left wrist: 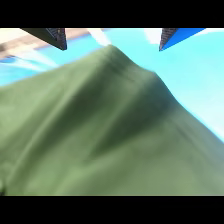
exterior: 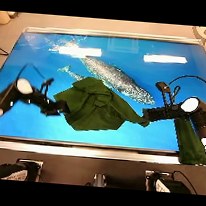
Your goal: Fold the shirts.
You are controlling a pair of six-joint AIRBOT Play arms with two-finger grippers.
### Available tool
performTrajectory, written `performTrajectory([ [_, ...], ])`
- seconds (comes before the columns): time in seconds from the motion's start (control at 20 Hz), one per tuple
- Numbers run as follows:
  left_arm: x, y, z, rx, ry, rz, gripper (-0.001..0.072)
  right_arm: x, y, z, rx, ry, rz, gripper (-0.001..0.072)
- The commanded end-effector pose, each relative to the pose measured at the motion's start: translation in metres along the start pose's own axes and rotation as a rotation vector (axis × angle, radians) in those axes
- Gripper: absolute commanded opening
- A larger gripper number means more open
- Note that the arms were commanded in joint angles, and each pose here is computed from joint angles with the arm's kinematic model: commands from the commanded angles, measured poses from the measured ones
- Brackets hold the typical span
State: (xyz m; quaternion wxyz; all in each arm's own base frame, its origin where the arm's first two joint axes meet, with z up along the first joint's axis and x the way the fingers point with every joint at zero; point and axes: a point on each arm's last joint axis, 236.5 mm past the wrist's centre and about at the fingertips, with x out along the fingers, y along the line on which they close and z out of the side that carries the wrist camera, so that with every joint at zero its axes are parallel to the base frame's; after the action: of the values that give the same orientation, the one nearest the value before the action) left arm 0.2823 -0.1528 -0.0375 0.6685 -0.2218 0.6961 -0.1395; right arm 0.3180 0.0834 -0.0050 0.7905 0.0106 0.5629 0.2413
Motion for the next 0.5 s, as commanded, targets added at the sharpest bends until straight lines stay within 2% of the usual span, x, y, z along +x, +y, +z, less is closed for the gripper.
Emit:
performTrajectory([
  [0.0,0.041,-0.005,-0.037,-0.206,-0.038,-0.15,0.0689,0.0,-0.001,0.0,-0.048,-0.002,-0.005,0.0023],
  [0.25,0.078,-0.021,-0.028,-0.227,-0.097,-0.164,0.0687,-0.001,-0.015,0.003,-0.09,-0.009,-0.064,0.0023],
  [0.3,0.085,-0.021,-0.03,-0.232,-0.086,-0.156,0.0643,-0.002,-0.018,0.005,-0.096,-0.013,-0.079,0.0024],
  [0.35,0.089,-0.02,-0.029,-0.233,-0.087,-0.148,0.0497,-0.002,-0.022,0.005,-0.102,-0.016,-0.095,0.0024],
  [0.45,0.085,-0.022,-0.012,-0.242,-0.141,-0.157,0.0141,-0.005,-0.034,0.006,-0.097,-0.024,-0.131,0.0024],
])
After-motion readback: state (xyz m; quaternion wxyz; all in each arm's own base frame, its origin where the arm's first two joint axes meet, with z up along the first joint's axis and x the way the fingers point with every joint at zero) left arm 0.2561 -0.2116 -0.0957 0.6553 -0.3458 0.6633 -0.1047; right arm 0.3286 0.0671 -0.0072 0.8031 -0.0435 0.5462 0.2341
